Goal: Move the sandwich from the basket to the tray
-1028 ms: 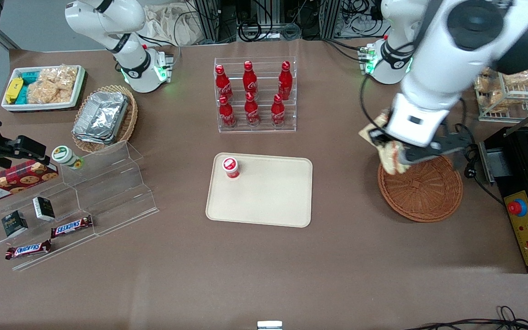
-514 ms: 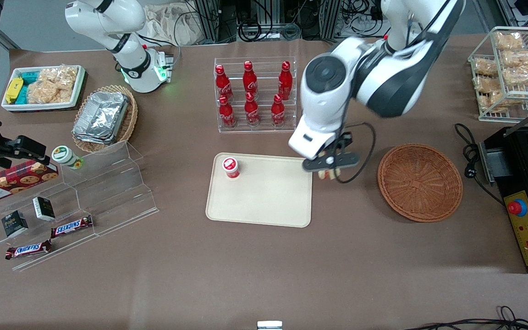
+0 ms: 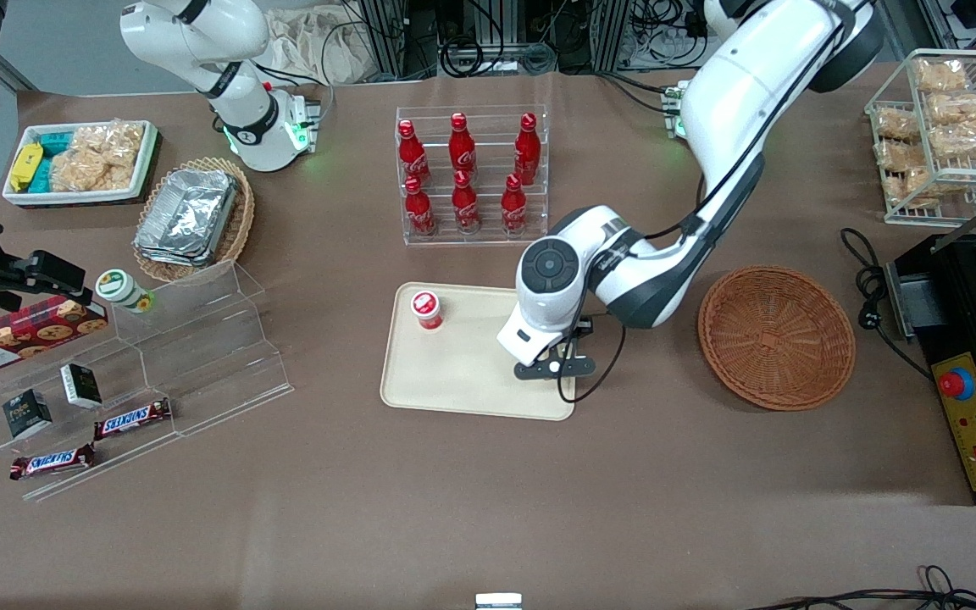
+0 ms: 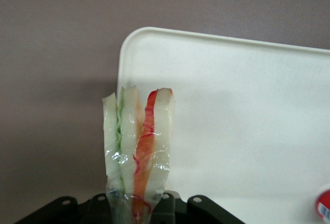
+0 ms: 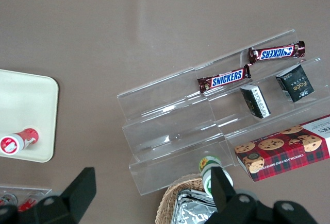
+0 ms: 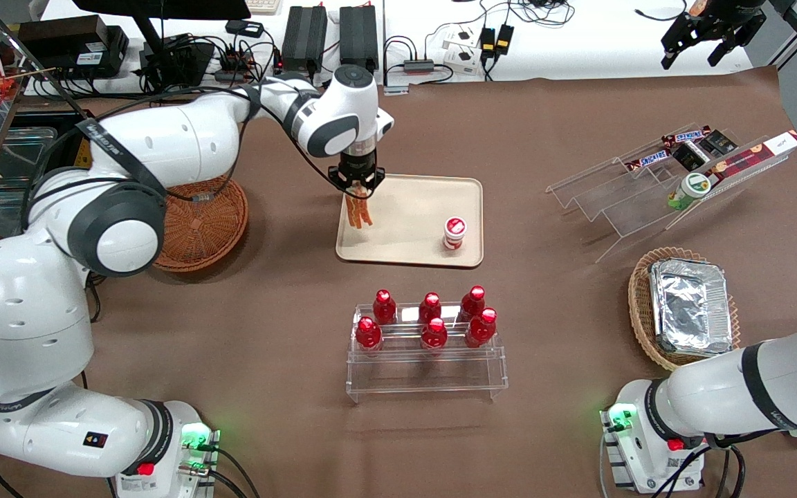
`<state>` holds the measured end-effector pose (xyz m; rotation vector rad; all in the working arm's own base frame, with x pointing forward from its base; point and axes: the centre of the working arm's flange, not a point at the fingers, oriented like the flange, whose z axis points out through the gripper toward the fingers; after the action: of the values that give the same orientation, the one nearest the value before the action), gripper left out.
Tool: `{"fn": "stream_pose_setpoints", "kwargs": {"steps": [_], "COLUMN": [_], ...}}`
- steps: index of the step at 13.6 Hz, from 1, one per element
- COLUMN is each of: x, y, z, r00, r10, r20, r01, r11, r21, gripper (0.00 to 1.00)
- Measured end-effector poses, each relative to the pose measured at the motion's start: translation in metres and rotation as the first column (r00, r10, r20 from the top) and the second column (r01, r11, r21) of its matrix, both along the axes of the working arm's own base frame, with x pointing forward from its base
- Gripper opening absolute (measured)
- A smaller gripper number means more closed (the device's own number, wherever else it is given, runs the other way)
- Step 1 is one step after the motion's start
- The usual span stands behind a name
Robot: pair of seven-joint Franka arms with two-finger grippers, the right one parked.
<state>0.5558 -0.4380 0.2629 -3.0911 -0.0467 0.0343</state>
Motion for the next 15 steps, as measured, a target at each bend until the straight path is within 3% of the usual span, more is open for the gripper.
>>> {"fn": "stream_pose_setpoints", "kwargs": {"steps": [5,8,12,15], "x": [-0.007,-0.006,0.008,0.024], "y": [-0.007,-0.007,-0.007,0.000], "z": [-0.047,-0.055,-0.038,0.012], "r00": [0.999,0.999,0.999,0.988], "r10": [-0.039,-0.039,0.016,0.116], "r20": [-0.004,-0.004,0.032,0.102], "r01": [0.039,0.039,-0.016,-0.113], "r11": [0.999,0.999,1.000,0.993], "r21": [0.025,0.019,-0.006,-0.034], "gripper": [0.26,0.53,0.96,1.00]}}
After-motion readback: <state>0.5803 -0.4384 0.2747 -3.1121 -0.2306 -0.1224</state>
